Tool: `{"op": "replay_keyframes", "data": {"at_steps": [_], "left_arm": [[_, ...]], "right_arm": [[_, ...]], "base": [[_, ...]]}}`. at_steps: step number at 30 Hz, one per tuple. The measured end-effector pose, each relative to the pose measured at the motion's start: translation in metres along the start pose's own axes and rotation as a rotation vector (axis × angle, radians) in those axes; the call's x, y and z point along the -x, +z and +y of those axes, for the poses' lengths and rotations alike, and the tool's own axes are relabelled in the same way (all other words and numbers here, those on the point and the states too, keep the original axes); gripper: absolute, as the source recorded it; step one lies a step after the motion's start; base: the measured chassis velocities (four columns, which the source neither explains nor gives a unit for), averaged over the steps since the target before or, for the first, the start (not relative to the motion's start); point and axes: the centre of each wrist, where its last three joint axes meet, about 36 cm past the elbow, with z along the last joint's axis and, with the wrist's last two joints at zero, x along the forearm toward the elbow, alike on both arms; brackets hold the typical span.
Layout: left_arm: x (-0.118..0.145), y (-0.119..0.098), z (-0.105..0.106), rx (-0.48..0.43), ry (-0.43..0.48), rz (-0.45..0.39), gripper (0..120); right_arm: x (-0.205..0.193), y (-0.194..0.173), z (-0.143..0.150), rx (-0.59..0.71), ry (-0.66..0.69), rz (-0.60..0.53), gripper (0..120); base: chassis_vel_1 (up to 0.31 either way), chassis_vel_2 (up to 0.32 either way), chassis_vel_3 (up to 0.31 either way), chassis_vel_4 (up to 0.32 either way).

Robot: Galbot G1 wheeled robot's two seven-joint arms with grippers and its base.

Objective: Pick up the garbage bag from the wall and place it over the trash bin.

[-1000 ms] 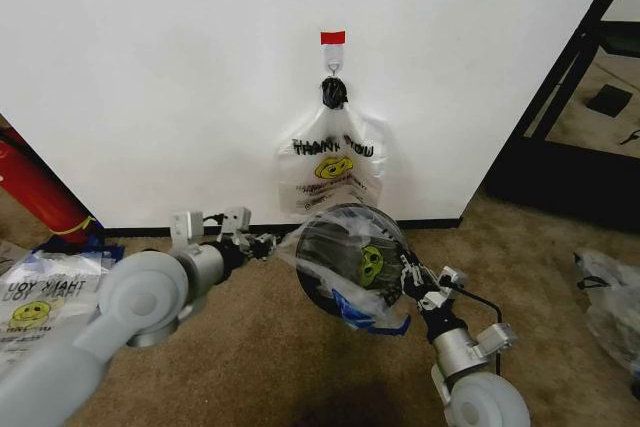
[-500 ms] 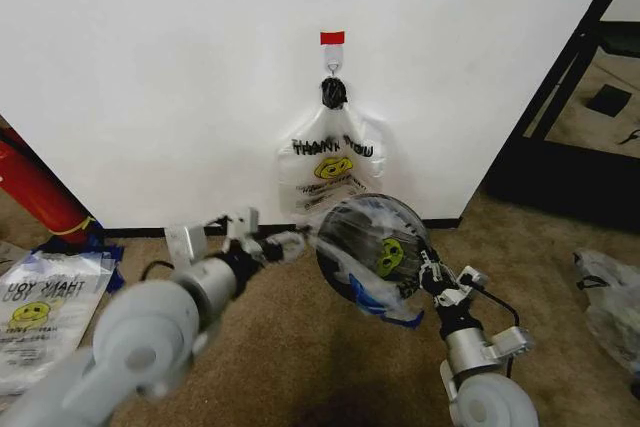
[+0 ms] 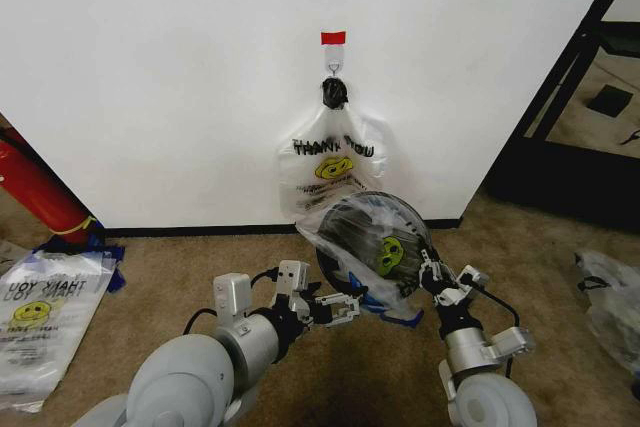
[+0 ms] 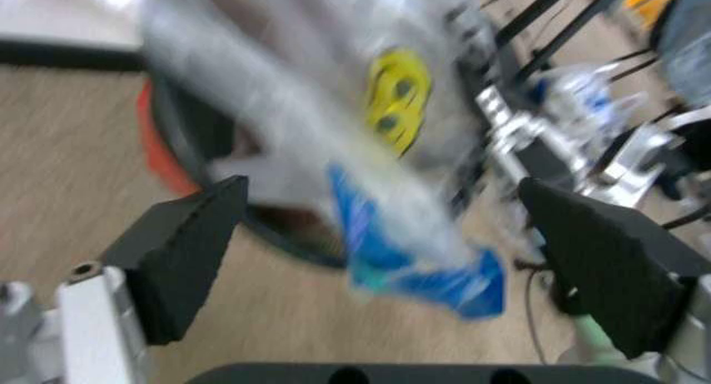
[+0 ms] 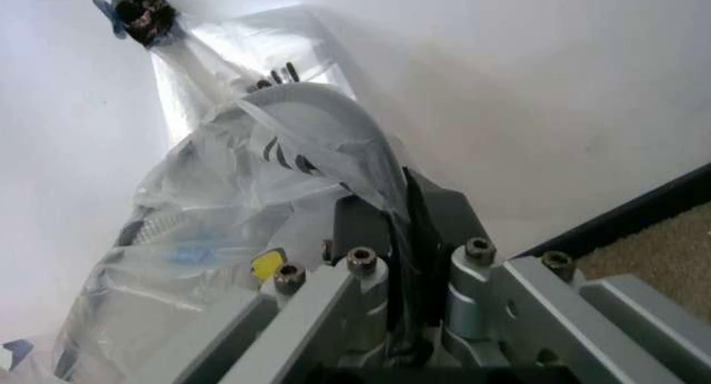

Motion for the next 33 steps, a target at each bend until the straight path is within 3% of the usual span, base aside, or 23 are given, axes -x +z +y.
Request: {"op": "replay_keyframes", "data": {"at_steps": [2,10,18,21,33], "left_arm": [[0.002,-0.002,0.002,0.006,0.042,-0.041,90],[0.017,0.004,0.010,-0.013,0.033,-0.031,64],[0.022,0.007,0.014,-0.015,0.019,-0.017,62],[0.023,0.007,0.014,-0.016,0.016,-0.015,56],[0.022,0.009,0.015,-0.027,0.013,-0.007,10]], "right_arm": [[0.000,0.000,0.001,0.003,-0.004,-0.001,1],[-0.001,-0.002,0.006,0.019,-0.013,-0.009,1],[-0.001,-0.002,0.009,0.039,-0.016,-0.014,1],[-0.001,-0.001,0.010,0.043,-0.018,-0.014,1],[-0.002,0.000,0.012,0.060,-0.016,-0.017,1]], "base": [[0.000,0.000,0.000,0.000],[0.000,0.000,0.000,0.000],[0.000,0.000,0.000,0.000],[0.000,0.000,0.000,0.000],[0.000,0.000,0.000,0.000]]}}
